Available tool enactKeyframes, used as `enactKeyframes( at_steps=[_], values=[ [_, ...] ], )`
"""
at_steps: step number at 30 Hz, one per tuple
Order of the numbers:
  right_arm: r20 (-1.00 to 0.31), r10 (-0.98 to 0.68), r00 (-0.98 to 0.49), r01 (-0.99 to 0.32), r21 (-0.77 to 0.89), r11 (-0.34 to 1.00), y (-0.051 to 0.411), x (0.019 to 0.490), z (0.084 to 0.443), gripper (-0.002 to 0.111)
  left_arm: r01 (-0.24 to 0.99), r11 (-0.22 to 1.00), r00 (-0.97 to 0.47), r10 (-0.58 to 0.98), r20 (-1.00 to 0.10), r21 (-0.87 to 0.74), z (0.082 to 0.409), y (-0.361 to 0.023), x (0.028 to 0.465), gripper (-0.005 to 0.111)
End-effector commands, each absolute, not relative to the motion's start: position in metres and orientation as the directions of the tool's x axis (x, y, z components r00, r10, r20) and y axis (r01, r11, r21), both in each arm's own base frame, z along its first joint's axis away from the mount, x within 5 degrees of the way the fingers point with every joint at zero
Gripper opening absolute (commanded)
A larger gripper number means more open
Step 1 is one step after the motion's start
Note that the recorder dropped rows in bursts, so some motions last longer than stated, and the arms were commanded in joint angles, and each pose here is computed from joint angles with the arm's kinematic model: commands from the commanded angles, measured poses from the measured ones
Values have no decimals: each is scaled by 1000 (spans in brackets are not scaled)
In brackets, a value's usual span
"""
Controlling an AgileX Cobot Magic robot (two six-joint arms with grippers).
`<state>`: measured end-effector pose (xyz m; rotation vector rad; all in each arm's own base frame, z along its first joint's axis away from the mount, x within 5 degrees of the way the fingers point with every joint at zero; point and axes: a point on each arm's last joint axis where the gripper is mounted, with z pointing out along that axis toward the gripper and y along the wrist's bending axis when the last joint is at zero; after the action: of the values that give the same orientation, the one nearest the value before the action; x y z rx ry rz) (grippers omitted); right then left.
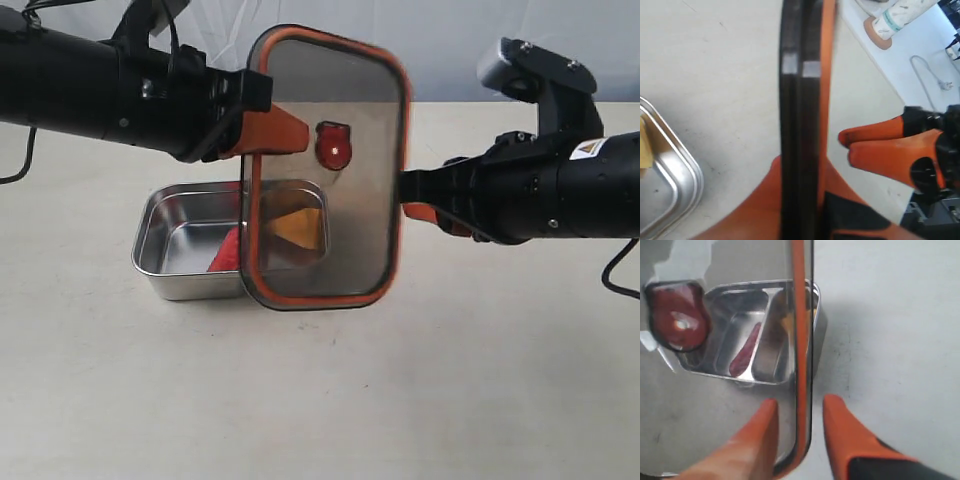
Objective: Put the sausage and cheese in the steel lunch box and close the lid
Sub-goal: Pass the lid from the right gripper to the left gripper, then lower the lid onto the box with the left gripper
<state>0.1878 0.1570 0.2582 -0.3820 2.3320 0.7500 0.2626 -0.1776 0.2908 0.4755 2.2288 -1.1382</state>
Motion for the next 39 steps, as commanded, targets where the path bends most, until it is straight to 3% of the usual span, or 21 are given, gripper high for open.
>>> enactKeyframes(
  at_steps=[1, 6, 10, 13, 17, 20, 32, 39],
  values=[
    [-733, -62, -677, -474, 369, 799, 152, 188, 269, 52, 566, 598, -733, 50, -678, -568, 293, -176, 265, 0],
    [-772, -90, -629, -507, 321, 800, 148, 186, 276, 49, 623, 638, -651, 103, -752, -452, 302, -172, 270, 0],
    [-798, -122, -590, -533, 271, 801, 144, 183, 281, 49, 703, 698, -453, 291, -843, -137, 316, -159, 275, 0],
    [-814, -132, -566, -545, 249, 800, 142, 181, 285, 49, 731, 668, -290, 487, -824, 137, 325, -150, 279, 0],
    [-837, -115, -534, -549, 240, 800, 140, 180, 292, 49, 724, 556, -148, 703, -696, 408, 321, -139, 284, 0],
    [-863, -86, -497, -552, 238, 799, 136, 176, 301, 49, 731, 464, -93, 793, -601, 500, 314, -137, 284, 0],
    [-918, -15, -395, -583, 238, 777, 119, 152, 331, 49, 750, 147, 81, 947, -310, 645, 262, -167, 276, 0],
    [-921, -15, -389, -591, 237, 771, 117, 147, 334, 49, 667, 102, 59, 980, -189, 738, 248, -188, 275, 0]
  ],
)
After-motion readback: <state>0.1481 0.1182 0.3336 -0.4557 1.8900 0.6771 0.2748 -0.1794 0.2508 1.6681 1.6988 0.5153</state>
